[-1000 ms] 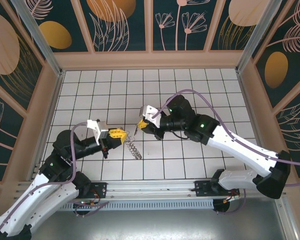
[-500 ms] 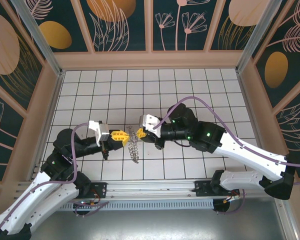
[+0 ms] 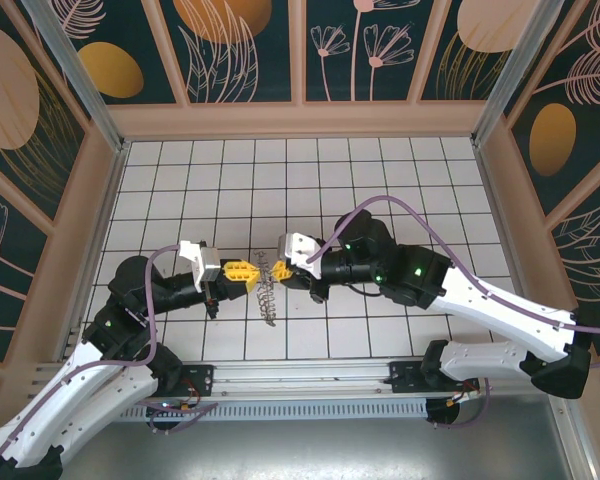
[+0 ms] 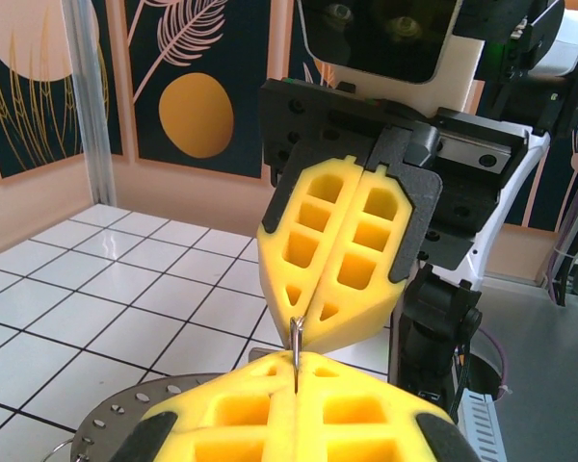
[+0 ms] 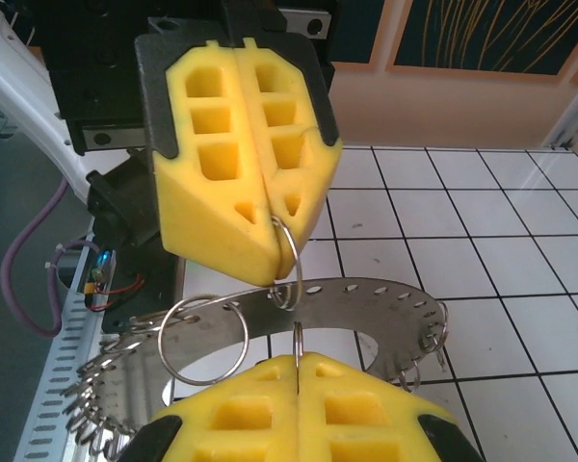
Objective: Put the keys on the keyring
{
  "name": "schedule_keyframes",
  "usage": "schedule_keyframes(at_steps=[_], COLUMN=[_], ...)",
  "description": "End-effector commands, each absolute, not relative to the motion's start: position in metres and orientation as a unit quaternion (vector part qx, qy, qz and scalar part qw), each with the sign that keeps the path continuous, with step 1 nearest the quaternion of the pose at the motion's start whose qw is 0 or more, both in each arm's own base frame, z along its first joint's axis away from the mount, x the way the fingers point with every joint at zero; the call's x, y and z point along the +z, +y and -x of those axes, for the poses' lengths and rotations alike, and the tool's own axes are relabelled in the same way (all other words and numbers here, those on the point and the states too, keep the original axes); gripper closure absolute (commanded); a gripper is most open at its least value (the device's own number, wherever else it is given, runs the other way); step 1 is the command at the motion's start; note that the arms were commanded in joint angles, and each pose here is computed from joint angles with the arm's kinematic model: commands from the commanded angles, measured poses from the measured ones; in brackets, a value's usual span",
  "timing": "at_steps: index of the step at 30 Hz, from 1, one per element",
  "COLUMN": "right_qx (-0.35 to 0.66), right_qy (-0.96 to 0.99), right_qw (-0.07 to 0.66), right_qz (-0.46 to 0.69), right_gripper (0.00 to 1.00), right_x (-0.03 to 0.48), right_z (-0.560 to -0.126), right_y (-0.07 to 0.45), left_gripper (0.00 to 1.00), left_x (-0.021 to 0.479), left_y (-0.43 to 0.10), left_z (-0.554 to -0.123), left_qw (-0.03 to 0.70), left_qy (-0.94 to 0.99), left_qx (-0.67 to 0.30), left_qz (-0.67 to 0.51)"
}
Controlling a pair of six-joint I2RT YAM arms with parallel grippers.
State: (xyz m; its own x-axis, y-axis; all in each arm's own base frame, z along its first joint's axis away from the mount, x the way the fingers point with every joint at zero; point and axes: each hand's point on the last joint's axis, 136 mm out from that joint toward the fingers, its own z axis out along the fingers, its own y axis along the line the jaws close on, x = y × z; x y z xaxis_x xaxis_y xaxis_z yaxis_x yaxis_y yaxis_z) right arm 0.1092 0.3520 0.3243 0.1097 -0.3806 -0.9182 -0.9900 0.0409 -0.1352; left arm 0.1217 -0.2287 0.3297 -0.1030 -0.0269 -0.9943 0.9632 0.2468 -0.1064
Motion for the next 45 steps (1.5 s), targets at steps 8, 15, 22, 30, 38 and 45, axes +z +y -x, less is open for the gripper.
schedule_keyframes(at_steps=[8,15,22,30,38,45], right_qx=[0.352,0.35,0.351,0.355,0.363,0.365], right_qy=[0.56,0.565,0.567,0.564,0.558,0.557], right_qw=[0.461,0.461,0.46,0.462,0.462,0.46], right_qz=[0.592,0.588,0.585,0.586,0.586,0.587], right_gripper=[1.0,1.0,1.0,1.0,1.0,1.0], right_x=[0.345,0.346,0.346,0.348,0.354,0.354], right_z=[-0.105,-0.109,-0.109,-0.109,-0.108,-0.108], right_y=[0.35,0.353,0.354,0.357,0.36,0.363], left_gripper=[1.0,1.0,1.0,1.0,1.0,1.0], left_x=[0.353,0.352,0.352,0.35,0.349,0.349], left_y=[-0.228,-0.228,-0.229,-0.229,-0.23,-0.23], left_z=[-0.117,-0.116,-0.117,-0.118,-0.117,-0.117], left_qw=[0.564,0.562,0.562,0.559,0.556,0.556], left_qy=[0.544,0.544,0.544,0.547,0.547,0.547], left_qx=[-0.461,-0.462,-0.461,-0.461,-0.459,-0.458], left_qz=[-0.416,-0.419,-0.419,-0.42,-0.425,-0.426])
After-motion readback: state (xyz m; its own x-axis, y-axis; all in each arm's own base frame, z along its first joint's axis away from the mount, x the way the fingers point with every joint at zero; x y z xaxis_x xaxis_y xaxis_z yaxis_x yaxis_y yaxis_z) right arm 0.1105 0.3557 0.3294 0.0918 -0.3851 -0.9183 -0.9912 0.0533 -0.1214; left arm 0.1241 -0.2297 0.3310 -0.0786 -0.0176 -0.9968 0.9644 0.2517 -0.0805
